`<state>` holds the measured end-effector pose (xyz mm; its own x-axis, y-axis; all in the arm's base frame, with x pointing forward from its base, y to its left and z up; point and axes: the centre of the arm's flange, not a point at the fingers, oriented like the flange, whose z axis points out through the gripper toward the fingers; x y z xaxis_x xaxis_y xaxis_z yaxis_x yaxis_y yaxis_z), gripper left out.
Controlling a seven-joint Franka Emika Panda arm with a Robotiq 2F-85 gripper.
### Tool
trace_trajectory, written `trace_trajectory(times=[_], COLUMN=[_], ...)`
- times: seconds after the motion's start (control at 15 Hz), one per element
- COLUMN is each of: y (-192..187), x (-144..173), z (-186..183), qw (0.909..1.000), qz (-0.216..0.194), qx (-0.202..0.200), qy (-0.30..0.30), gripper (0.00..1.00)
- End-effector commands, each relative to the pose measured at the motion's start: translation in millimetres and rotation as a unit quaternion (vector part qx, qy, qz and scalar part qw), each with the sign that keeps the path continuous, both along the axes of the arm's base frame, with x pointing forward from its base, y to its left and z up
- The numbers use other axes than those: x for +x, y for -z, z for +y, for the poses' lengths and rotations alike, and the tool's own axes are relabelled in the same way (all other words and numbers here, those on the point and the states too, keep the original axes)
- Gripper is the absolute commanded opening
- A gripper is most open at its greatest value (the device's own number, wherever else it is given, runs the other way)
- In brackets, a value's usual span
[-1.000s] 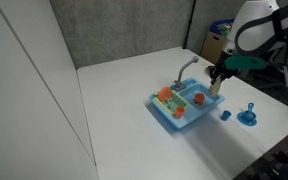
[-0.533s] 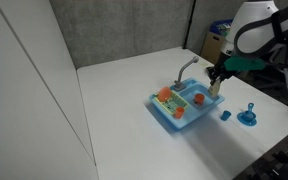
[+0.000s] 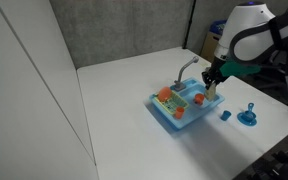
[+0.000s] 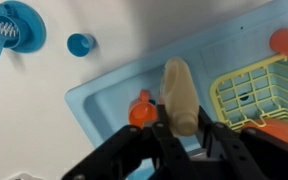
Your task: Move the toy bottle from the table to the sink
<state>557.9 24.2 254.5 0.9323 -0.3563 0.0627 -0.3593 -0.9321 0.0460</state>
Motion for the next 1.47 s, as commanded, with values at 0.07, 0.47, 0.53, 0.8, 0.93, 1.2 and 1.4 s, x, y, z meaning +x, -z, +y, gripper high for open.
trace_trajectory(times=[0.07,0.47,0.53,0.8,0.93,1.2,1.4], y=[9,24,25,30,32,38,40], x=[-13,-25,-26,-26,-25,-18,-13], z=[16,36,39,50,54,60,63], qw=[0.9998,0.9991,0.9989,0.9981,0.9978,0.9972,0.9969], qz=[-0.008,-0.018,-0.021,-0.029,-0.032,-0.039,-0.041], qx=[-0.003,0.004,0.006,0.009,0.010,0.013,0.011], qy=[-0.017,-0.039,-0.043,-0.053,-0.057,-0.063,-0.066], gripper=[0.10,0.10,0.10,0.10,0.10,0.10,0.10])
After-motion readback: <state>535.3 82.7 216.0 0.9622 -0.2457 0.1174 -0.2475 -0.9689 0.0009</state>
